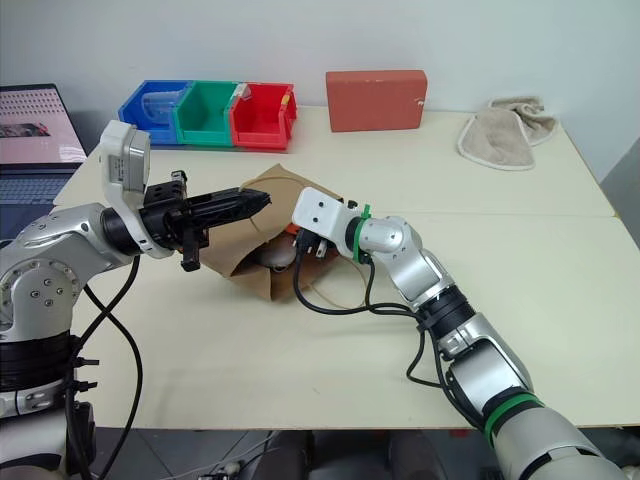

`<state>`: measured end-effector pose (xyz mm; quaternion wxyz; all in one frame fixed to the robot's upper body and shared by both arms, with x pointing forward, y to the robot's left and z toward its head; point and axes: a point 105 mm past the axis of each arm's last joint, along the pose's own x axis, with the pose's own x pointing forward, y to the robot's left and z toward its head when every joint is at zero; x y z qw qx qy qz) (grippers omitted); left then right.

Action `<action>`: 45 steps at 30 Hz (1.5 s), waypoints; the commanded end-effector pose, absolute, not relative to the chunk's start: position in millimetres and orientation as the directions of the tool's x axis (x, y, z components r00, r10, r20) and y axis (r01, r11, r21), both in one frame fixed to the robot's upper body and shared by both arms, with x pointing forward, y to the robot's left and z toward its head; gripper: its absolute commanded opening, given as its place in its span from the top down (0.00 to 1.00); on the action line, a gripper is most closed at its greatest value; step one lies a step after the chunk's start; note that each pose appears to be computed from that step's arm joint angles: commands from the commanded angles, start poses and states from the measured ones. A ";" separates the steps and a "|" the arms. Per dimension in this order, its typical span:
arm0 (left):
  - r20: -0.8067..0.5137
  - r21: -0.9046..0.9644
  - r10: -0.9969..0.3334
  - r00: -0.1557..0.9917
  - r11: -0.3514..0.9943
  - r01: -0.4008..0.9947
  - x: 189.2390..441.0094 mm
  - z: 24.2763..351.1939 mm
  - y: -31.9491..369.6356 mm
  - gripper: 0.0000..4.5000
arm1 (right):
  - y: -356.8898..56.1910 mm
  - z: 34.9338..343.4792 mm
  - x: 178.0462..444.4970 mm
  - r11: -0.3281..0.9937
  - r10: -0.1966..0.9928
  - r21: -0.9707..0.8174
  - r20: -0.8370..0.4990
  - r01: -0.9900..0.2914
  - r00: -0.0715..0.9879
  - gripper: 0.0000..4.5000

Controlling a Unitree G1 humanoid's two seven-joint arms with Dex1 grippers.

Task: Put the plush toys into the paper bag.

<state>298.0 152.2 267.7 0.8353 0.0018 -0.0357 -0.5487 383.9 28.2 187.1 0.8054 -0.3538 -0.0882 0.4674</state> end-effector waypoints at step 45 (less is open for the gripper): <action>0.144 0.098 -0.890 0.432 0.448 0.889 302.2 291.0 159.6 1.00 | -35.5 114.2 348.1 0.487 0.794 -0.035 -0.397 -0.872 0.460 0.74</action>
